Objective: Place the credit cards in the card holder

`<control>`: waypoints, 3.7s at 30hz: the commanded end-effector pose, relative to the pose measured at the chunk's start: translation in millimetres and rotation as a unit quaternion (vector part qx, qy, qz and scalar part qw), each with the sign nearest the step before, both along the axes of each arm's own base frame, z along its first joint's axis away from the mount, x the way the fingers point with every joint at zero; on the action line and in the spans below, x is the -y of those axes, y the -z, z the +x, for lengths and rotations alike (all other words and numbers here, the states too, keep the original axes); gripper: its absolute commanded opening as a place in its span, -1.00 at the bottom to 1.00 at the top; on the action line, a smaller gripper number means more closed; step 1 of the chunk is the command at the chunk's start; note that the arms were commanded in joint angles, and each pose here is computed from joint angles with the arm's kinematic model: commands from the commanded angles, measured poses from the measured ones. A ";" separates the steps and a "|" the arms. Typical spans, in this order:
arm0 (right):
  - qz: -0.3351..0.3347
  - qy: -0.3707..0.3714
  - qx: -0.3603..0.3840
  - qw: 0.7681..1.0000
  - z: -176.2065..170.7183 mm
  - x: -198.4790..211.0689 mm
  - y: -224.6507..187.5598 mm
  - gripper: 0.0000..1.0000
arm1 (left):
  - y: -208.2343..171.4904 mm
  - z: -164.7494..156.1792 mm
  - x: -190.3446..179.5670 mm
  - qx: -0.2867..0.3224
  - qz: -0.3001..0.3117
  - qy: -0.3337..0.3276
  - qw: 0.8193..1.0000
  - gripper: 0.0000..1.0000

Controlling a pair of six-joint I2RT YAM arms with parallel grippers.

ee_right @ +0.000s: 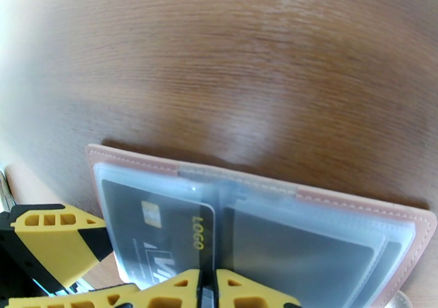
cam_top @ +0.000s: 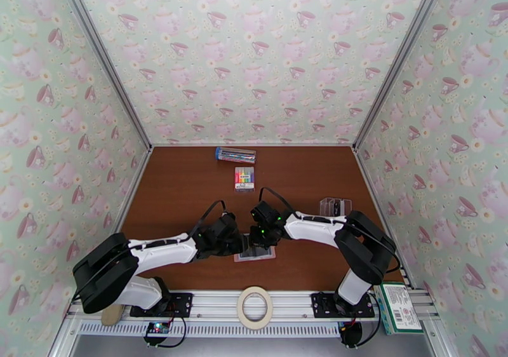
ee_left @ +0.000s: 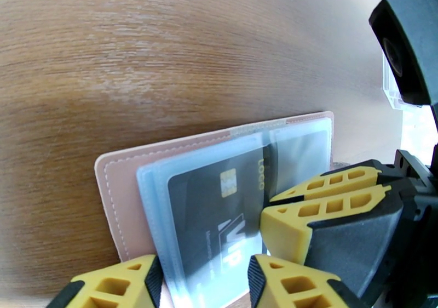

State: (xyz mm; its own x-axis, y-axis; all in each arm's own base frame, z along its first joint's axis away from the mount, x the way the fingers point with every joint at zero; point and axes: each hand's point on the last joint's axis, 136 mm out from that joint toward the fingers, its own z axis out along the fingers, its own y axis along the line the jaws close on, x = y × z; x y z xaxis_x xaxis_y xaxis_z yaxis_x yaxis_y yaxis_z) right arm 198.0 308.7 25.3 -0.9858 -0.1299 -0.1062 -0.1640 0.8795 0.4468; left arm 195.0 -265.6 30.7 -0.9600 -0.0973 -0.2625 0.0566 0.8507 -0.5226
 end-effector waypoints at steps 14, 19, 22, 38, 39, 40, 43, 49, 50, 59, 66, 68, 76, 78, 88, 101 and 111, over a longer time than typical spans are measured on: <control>0.049 -0.013 -0.009 0.999 -4.1 -21.8 -6.5 -0.73 | -6.7 2.0 10.7 0.007 -0.015 0.011 1.000 -0.20; 0.055 -0.012 -0.011 0.998 -4.7 -23.5 -7.7 -0.73 | -7.2 2.3 11.1 0.007 -0.016 0.011 1.000 -0.20; 0.052 -0.012 -0.008 0.999 -4.4 -21.9 -8.5 -0.73 | -7.3 2.0 10.5 0.007 -0.016 0.010 1.000 -0.20; -0.009 -0.001 0.046 0.999 8.7 2.2 -20.2 -0.61 | -10.9 2.3 -0.4 0.017 0.005 0.002 1.000 0.08; -0.010 -0.001 0.047 0.999 9.1 3.0 -20.5 -0.60 | -12.0 2.4 -2.0 0.019 0.007 0.001 1.000 0.11; -0.011 -0.001 0.049 0.999 9.4 3.5 -21.6 -0.59 | -13.9 2.8 -4.3 0.021 0.010 -0.001 1.000 0.13; -0.011 -0.001 0.051 0.999 9.7 4.0 -23.2 -0.58 | -18.6 3.4 -9.1 0.029 0.016 -0.005 0.999 0.17; -0.012 0.003 0.057 0.998 10.9 5.8 -26.4 -0.58 | -23.4 4.9 -15.5 0.035 0.024 -0.014 0.999 0.20; -0.010 0.004 0.057 0.998 10.7 5.1 -27.2 -0.58 | -23.3 4.6 -16.0 0.034 0.025 -0.014 0.999 0.21; 0.014 0.002 0.038 0.999 8.3 -8.0 -22.5 -0.55 | -17.1 3.4 -0.6 0.018 0.004 -0.005 1.000 -0.03; 0.007 0.001 0.025 1.000 6.9 -9.1 -12.2 -0.53 | -9.5 2.7 -0.7 0.011 0.018 -0.003 1.000 -0.05; 0.010 0.001 0.020 1.000 5.7 -11.3 -10.6 -0.53 | -8.6 2.7 -0.9 0.010 0.019 -0.003 1.000 -0.06; 0.010 -0.004 0.016 1.000 3.9 -17.8 -7.7 -0.56 | -1.5 0.6 -1.4 0.003 0.023 -0.002 1.000 -0.14; 0.008 -0.003 0.015 1.000 3.9 -17.7 -6.6 -0.58 | 1.0 0.4 -1.1 0.000 0.023 -0.002 1.000 -0.17; 0.022 -0.006 0.009 1.000 1.1 -22.7 -8.2 -0.64 | 2.5 0.6 -1.4 0.000 0.022 -0.006 1.000 -0.20; 0.012 0.000 0.022 1.000 3.5 -15.9 -12.1 -0.65 | 0.2 0.4 -2.3 0.002 0.021 -0.007 1.000 -0.20; -0.008 -0.003 0.067 0.998 11.8 -3.2 -34.6 -0.52 | -24.5 5.8 -19.3 0.044 0.026 -0.028 0.998 0.04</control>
